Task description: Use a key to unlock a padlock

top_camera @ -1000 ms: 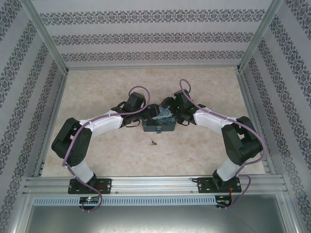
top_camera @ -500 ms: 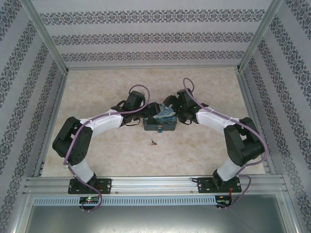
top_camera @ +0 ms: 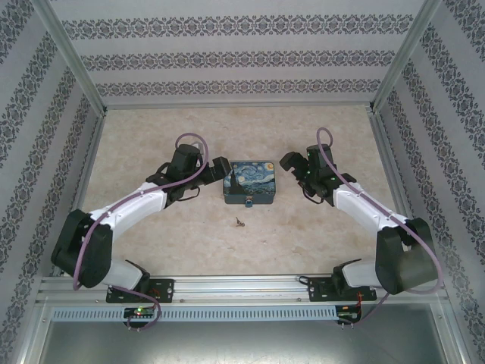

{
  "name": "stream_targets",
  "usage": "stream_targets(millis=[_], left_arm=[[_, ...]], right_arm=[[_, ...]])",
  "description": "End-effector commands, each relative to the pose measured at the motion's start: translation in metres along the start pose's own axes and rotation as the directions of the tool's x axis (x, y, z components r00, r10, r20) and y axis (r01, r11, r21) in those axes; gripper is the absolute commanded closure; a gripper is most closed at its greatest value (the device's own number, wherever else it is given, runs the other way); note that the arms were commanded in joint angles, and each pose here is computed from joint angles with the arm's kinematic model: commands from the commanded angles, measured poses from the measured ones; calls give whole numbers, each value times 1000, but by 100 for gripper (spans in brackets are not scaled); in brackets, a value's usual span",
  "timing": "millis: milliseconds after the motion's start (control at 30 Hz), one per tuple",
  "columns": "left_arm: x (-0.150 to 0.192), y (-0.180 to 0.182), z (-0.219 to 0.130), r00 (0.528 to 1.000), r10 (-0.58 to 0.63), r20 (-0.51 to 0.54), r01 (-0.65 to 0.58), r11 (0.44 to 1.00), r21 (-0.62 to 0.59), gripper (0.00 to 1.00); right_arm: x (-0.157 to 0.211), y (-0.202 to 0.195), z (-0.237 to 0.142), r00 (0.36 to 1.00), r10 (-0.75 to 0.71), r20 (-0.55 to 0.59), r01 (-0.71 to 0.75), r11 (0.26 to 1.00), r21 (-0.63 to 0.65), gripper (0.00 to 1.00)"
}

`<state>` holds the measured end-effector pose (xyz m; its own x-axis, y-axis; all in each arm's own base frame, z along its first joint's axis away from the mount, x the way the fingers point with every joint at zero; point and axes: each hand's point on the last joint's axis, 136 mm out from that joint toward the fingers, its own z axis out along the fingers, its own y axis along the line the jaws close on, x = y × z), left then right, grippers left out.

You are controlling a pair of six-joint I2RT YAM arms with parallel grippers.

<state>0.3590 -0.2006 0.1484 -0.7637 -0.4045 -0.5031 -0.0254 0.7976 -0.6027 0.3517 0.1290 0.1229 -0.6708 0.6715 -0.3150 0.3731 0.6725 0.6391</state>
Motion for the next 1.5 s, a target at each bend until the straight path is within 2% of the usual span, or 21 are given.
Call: stream_targets(millis=[0,267,533,733,900,1200,1467], left_arm=[[7,15,-15,1000,12,-7,-13,999,-53,1],[14,26,-52,1000,5,17,-3,996,-92,1],[33,41,-67,999,-50,8,51,994,-94,1],[46,50,-65,996,-90,-20,87,991,-101,1],[50,49,-66,992,-123,-13,122,990,-71,1],[46,45,-75,988,-152,25,153,988,-32,1],[45,44,-76,988,-153,29,154,988,-24,1]], right_arm=[[19,11,-12,992,-124,-37,123,992,-36,2],[88,11,-31,948,-287,-136,273,955,-113,2],[158,5,-33,847,-473,-242,453,881,-135,13],[199,10,-14,723,-598,-345,596,793,-124,31],[213,7,2,663,-645,-380,679,732,-60,45],[217,5,21,658,-647,-385,703,712,6,49],[225,13,33,632,-659,-408,723,691,2,49]])
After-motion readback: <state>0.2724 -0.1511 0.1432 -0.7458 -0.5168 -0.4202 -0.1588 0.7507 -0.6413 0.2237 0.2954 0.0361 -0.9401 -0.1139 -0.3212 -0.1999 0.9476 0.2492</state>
